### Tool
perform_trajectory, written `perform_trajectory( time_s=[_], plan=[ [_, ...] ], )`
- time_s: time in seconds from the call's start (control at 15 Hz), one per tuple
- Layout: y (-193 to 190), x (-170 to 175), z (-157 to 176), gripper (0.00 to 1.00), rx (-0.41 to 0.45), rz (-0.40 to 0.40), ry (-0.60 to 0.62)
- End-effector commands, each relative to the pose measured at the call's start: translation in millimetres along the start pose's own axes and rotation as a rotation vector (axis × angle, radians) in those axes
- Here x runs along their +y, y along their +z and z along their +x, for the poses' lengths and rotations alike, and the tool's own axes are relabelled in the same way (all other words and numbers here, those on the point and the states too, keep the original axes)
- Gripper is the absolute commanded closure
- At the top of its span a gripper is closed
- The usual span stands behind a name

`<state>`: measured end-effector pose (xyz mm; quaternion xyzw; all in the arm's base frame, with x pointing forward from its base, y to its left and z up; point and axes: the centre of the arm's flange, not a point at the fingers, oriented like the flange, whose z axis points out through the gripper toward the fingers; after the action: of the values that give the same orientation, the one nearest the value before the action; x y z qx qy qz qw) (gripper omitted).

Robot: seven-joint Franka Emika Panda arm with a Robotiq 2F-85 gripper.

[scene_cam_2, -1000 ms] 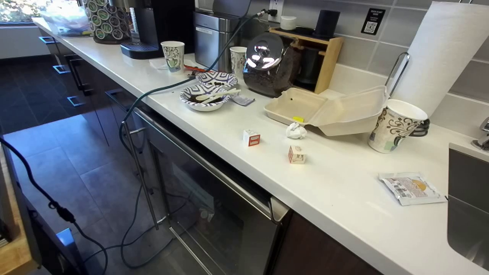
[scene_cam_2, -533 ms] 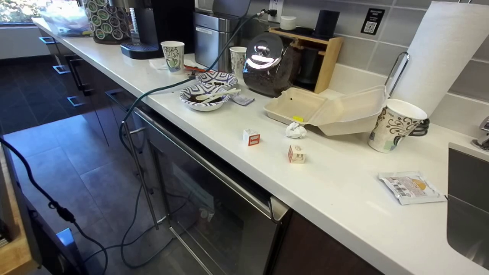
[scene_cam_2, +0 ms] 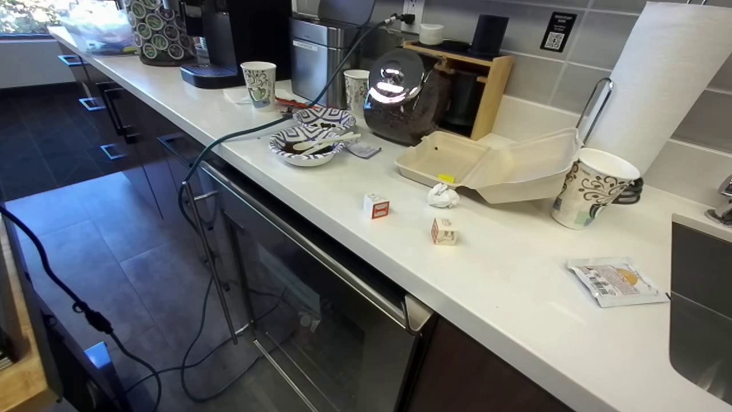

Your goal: Take the spoon and knife from the bowl and put them into the take-away food container

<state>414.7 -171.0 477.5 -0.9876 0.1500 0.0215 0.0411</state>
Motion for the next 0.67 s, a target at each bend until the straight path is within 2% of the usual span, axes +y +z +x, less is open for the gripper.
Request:
perform_trajectory(
  time_s=[0.0, 0.13, 0.27, 0.33, 0.6],
  plan=[
    [-1.1, 1.0, 0.0, 0.00, 0.002, 0.000, 0.002],
    [22.0, -5.1, 31.3, 0.00, 0.075, 0.039, 0.022],
    [42.1, -9.1, 60.0, 0.00, 0.196, 0.083, 0.040],
    [52.5, -10.1, 73.9, 0.00, 0.227, 0.072, 0.068],
    [104.5, -9.6, 113.7, 0.00, 0.225, 0.079, 0.129]
  ],
)
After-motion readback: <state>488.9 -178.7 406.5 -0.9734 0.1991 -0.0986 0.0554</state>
